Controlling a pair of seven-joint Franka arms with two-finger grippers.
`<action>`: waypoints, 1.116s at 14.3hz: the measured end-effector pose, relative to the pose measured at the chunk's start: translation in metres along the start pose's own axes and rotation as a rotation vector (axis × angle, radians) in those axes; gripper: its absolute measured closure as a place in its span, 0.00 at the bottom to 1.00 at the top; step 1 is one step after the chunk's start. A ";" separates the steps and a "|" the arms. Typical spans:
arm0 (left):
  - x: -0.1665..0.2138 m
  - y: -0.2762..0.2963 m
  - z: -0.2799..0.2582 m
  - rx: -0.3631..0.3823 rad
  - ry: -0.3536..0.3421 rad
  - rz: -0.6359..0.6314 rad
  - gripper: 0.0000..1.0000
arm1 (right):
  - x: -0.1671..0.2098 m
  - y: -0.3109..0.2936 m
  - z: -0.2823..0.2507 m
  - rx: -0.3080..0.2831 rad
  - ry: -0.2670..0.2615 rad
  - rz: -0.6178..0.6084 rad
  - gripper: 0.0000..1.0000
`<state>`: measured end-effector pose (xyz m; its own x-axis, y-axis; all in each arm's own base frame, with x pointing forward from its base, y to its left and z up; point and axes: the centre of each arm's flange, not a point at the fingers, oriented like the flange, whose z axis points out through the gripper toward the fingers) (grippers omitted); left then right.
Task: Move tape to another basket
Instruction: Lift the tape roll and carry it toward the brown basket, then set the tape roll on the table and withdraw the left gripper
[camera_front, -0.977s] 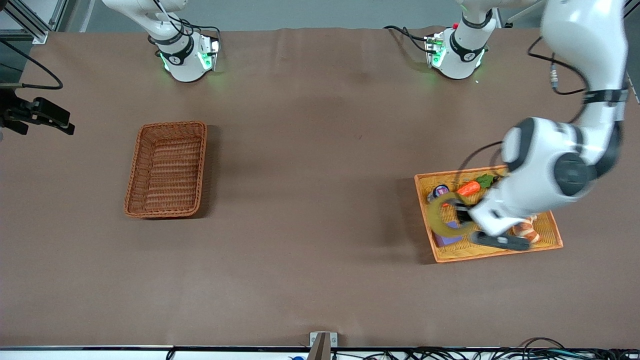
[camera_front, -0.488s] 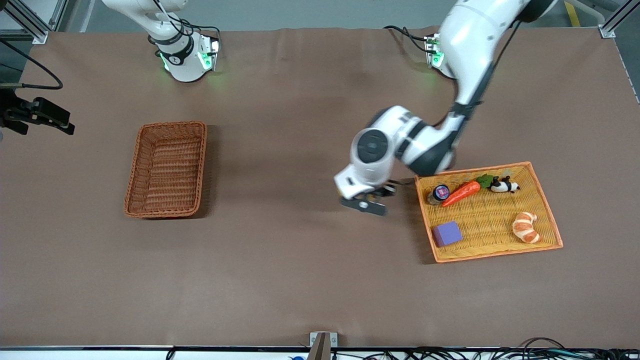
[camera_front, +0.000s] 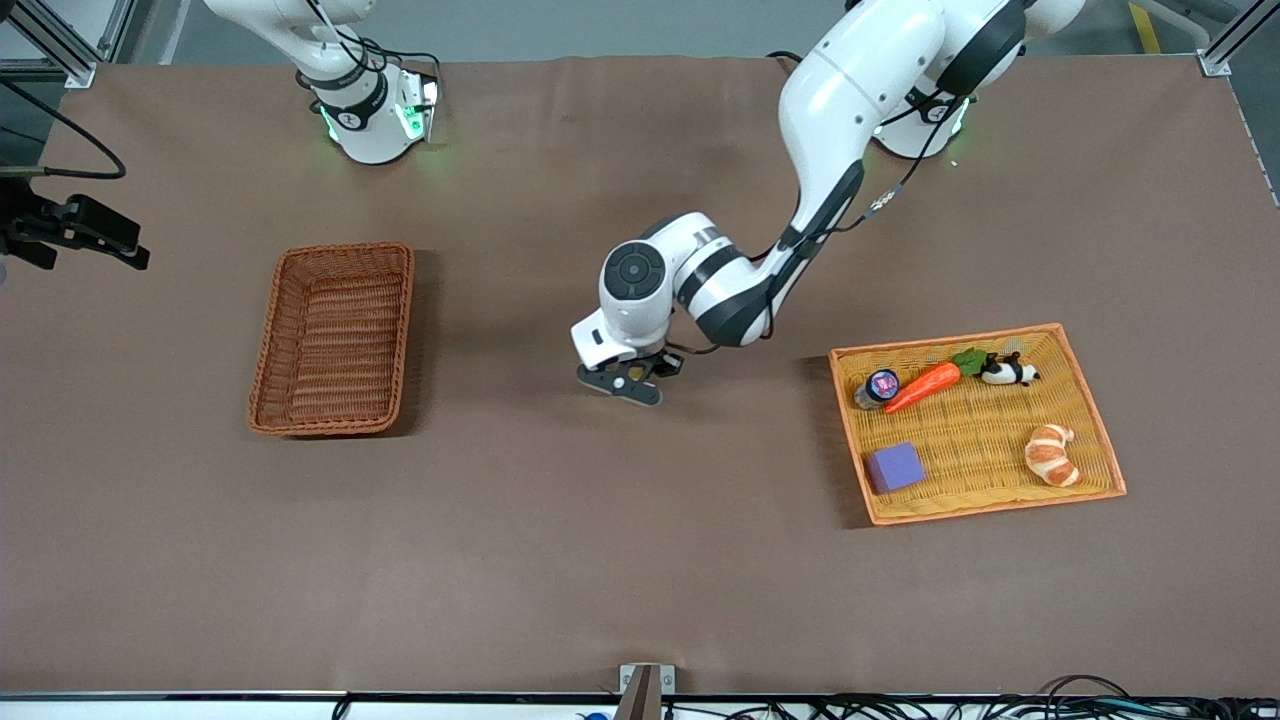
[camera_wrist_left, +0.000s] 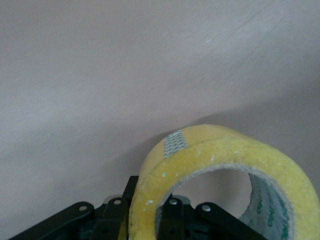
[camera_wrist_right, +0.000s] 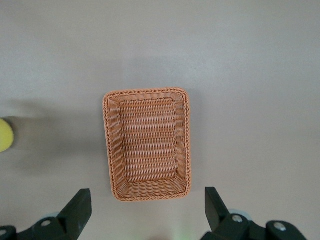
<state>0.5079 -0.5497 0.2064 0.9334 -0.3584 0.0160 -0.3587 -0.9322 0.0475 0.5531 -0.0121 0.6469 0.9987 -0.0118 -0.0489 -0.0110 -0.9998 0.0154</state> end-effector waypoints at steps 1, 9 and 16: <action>0.004 0.003 0.008 -0.015 0.016 -0.001 0.78 | 0.000 0.000 0.000 0.000 0.001 0.000 0.00; 0.030 0.003 -0.009 -0.050 0.099 0.075 0.48 | 0.000 0.000 0.000 0.000 0.003 0.000 0.00; 0.054 -0.122 -0.192 0.058 0.061 -0.078 0.00 | 0.000 0.000 0.000 0.000 0.001 0.000 0.00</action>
<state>0.6026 -0.4456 0.3929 0.9563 -0.2826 0.0753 -0.2830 -0.9591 -0.0064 0.5533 -0.0121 0.6469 0.9988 -0.0119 -0.0478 -0.0111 -0.9998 0.0154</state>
